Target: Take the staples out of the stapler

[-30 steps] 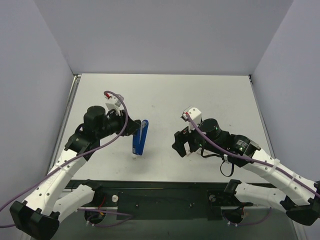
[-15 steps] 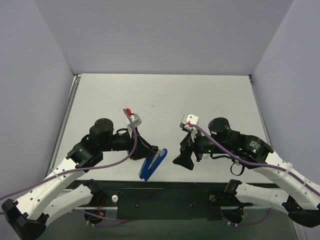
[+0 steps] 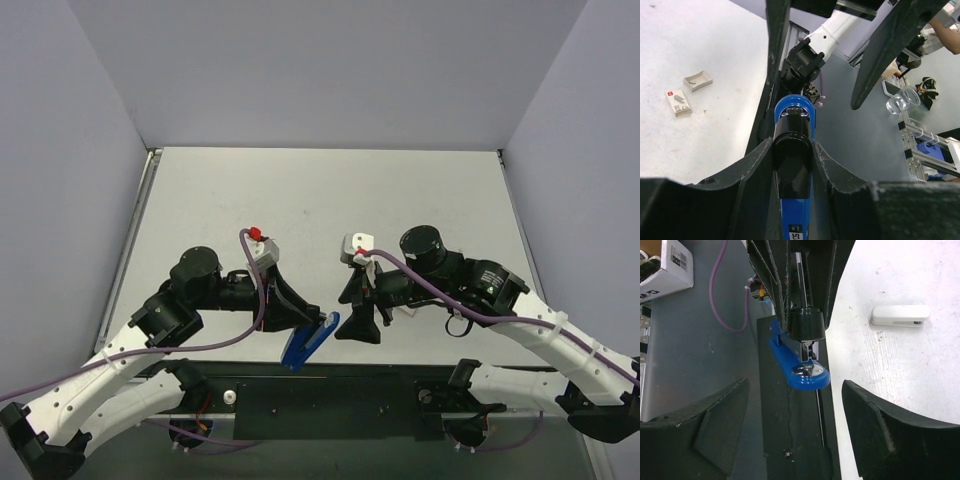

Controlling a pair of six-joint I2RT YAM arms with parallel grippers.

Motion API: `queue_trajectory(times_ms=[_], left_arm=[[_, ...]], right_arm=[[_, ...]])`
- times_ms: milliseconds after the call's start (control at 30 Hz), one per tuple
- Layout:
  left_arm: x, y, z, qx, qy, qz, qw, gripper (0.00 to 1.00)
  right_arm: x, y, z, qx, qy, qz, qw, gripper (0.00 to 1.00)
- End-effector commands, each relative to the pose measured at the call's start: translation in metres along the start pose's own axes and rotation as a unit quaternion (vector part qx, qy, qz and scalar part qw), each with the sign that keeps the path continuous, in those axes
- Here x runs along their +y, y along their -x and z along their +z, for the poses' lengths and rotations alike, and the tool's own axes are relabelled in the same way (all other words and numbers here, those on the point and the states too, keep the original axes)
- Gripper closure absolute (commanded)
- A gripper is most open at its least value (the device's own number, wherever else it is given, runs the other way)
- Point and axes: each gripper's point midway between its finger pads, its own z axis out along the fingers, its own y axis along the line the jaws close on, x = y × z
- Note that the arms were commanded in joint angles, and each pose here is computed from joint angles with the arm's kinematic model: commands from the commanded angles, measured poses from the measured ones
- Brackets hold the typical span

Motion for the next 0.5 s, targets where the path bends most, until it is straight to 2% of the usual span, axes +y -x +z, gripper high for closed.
queue_trajectory(times_ms=[0,467], left_arm=[[-0.026,0.021,-0.003,-0.039,-0.049,0.043,0.997,1.0],[-0.034,0.023,-0.005,-0.048,-0.061,0.046,0.996,1.0]], right_arm=[[0.016,0.032,0.002,-0.041,0.043,-0.039,0.997,0.31],[0.02,0.033,0.022,-0.041,0.074,-0.039,0.996,0.37]])
